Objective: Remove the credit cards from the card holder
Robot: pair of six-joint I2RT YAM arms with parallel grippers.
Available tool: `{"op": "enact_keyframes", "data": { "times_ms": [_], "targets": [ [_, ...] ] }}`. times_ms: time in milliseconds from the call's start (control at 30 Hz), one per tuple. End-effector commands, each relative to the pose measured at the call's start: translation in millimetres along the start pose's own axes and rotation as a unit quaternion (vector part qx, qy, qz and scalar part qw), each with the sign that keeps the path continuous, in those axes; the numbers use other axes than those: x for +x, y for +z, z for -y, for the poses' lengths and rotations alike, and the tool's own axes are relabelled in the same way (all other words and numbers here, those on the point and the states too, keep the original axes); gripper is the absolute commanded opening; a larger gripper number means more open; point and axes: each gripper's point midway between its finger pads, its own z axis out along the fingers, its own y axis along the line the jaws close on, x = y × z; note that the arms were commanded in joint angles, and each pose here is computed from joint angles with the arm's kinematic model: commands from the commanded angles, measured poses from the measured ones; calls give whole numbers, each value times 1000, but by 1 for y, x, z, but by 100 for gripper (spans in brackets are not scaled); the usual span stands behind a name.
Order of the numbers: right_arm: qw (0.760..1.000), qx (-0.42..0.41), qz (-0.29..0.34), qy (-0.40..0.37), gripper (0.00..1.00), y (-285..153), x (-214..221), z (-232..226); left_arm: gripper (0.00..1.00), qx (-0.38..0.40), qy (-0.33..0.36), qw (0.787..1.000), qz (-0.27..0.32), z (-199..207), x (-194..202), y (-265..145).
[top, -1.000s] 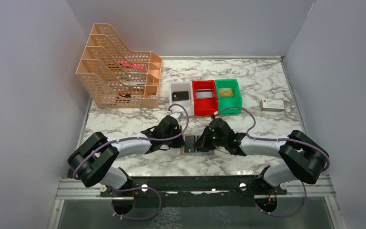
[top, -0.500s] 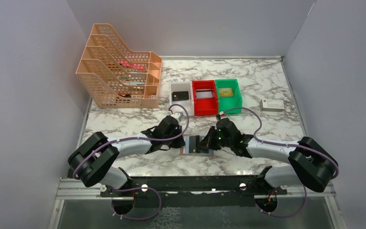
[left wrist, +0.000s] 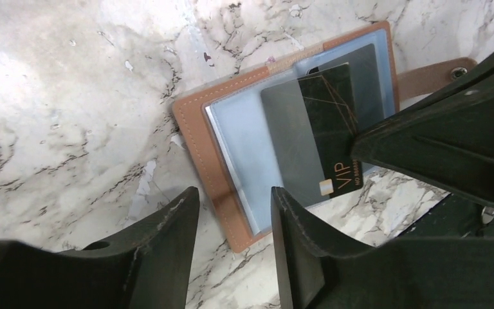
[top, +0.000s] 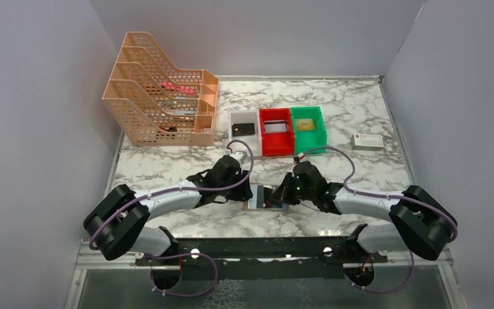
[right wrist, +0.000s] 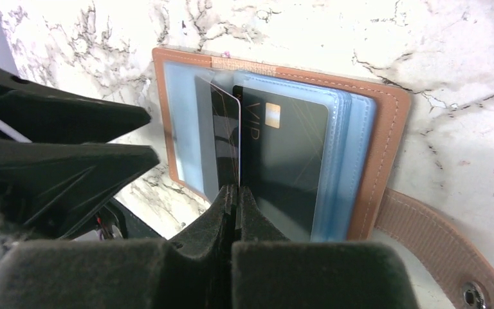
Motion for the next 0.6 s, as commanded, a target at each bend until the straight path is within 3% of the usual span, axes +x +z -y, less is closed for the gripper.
{"op": "enact_keyframes", "data": {
  "times_ms": [0, 133, 300, 467, 567],
  "targets": [
    [1000, 12, -7, 9, 1, 5, 5, 10, 49, 26, 15, 999, 26, 23, -26, -17],
    [1000, 16, -7, 13, 1, 6, 6, 12, 49, 90, 20, 995, 21, 50, -30, -15],
    [1000, 13, -2, 13, 1, 5, 3, 10, 45, 124, 5, 992, -17, 59, -9, 1],
    [1000, 4, -4, 15, 1, 4, 4, 6, 31, 91, -17, 994, -55, 43, 16, 17],
    [1000, 0, -5, 17, 1, 4, 4, 5, 29, 36, -15, 997, -60, 22, 22, 17]
  ]
}}
